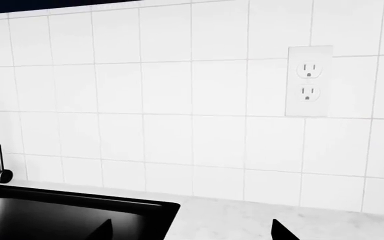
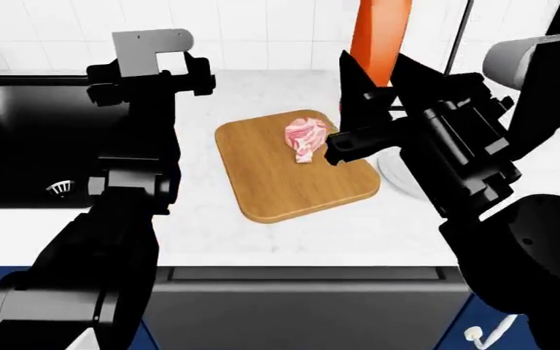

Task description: Pick the pork chop from the plate and place it on the cutting board. Then pick the condiment bottle from the cabinet and place it next to the cutting board.

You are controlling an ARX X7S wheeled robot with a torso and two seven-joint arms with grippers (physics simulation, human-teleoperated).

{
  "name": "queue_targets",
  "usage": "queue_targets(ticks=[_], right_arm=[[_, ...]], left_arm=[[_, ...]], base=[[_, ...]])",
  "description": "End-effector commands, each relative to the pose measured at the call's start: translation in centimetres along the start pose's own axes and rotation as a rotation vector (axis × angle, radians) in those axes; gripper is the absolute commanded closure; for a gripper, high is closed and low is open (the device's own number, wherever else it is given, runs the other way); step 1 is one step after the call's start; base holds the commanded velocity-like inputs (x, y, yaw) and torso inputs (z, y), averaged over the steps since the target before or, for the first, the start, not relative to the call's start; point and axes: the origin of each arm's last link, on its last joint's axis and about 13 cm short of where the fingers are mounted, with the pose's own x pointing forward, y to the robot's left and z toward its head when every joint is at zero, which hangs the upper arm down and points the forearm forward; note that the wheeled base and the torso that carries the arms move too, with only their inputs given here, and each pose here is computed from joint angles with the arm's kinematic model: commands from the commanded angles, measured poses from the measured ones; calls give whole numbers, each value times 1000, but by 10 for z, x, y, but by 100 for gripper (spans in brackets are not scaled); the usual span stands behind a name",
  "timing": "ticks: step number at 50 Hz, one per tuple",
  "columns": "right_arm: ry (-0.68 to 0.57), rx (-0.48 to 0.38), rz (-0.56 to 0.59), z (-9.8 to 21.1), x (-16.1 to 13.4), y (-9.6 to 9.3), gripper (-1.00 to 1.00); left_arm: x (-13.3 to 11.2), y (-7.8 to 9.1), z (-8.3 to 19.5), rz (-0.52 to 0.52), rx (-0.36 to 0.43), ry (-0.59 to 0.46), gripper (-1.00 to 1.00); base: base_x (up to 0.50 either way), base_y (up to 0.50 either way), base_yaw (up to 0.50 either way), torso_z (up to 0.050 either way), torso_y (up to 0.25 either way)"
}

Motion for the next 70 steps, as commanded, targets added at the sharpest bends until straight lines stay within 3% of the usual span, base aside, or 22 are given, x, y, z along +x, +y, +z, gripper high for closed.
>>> queue_targets(ticks=[1,6,8,12,19,35,45,63,70], right_arm=[[-2,6,-52,-22,-36,-8,100],[27,20,-60,-48,-45,-13,100],[29,-46,-67,-78,-53,-17,100],[23,-110,-85,-102,-58,-21,100],[23,-174,-131,-121,-62,-28,100],[49,-230,-185,-146,-62,-35,100],[63,-214,-181,-155,-57,-37,100],[40,-102,-210,-181,-43,-51,100],[47,-105,-212,-186,-37,-53,100]], left_arm=[[0,0,0,-6,3,0,-100],[0,0,0,-8,-1,-3,-100],[-1,-1,-1,-4,25,-9,-100],[-1,-2,-1,-1,40,-13,-100],[-1,-2,-1,0,55,-14,-100],[-1,-2,-2,0,67,-17,-100],[-1,-3,-2,-2,73,-17,-100],[-1,-3,-2,-4,74,-18,-100],[-1,-3,-2,-4,72,-19,-100]], base=[[0,0,0,0,0],[0,0,0,0,0],[0,0,0,0,0],[0,0,0,0,0],[0,0,0,0,0],[0,0,0,0,1],[0,0,0,0,0],[0,0,0,0,1],[0,0,0,0,0]])
